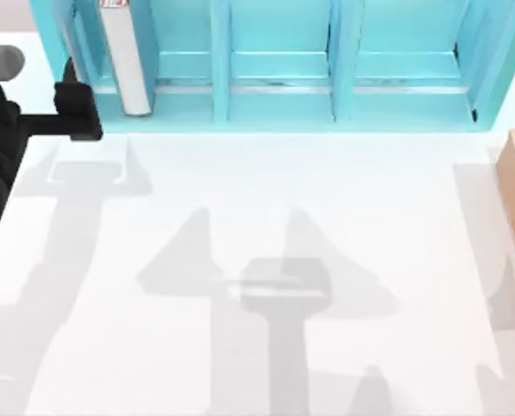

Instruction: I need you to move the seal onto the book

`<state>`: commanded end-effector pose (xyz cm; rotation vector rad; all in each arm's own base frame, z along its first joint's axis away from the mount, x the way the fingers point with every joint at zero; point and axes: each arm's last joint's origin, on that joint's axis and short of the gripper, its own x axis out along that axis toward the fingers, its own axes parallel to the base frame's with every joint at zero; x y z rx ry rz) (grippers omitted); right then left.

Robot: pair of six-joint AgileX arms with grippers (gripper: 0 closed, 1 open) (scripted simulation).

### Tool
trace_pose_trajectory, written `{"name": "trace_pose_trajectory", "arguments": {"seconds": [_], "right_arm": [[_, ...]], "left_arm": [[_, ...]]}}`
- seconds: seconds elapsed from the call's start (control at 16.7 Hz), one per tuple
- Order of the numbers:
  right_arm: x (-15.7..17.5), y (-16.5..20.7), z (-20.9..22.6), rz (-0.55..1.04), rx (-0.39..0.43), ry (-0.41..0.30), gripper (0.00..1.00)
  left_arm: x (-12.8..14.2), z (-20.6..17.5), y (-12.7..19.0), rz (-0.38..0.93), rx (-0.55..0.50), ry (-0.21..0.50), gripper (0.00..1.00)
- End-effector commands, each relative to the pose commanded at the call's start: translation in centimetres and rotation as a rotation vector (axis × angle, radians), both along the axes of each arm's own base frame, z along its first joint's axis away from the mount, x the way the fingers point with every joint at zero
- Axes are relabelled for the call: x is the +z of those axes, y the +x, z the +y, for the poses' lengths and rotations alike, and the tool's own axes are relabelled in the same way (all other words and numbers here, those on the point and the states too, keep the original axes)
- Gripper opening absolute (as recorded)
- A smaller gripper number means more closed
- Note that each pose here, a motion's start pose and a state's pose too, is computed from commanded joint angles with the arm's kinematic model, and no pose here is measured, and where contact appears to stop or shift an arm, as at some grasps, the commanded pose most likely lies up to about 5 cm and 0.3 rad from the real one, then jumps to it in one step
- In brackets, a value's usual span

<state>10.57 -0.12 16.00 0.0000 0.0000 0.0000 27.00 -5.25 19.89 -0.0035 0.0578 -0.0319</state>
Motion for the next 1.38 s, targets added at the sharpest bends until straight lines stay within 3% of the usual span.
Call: {"name": "trace_pose_trajectory", "arguments": {"seconds": [0.3, 0.6, 1.08, 1.38], "right_arm": [[0.0, 0.0, 0.0, 0.000, 0.000, 0.000, 1.00], [0.0, 0.0, 0.0, 0.000, 0.000, 0.000, 1.00], [0.0, 0.0, 0.0, 0.000, 0.000, 0.000, 1.00], [0.0, 0.0, 0.0, 0.000, 0.000, 0.000, 1.00]], "left_arm": [[-6.1, -3.3, 5.7, 0.035, -0.010, 0.010, 1.00], [-10.7, -5.2, 7.9, 0.039, -0.015, 0.012, 1.00], [-11.3, -5.3, 8.4, 0.041, -0.013, 0.012, 1.00], [-11.8, -5.8, 12.7, 0.037, -0.015, 0.011, 1.00]]}}
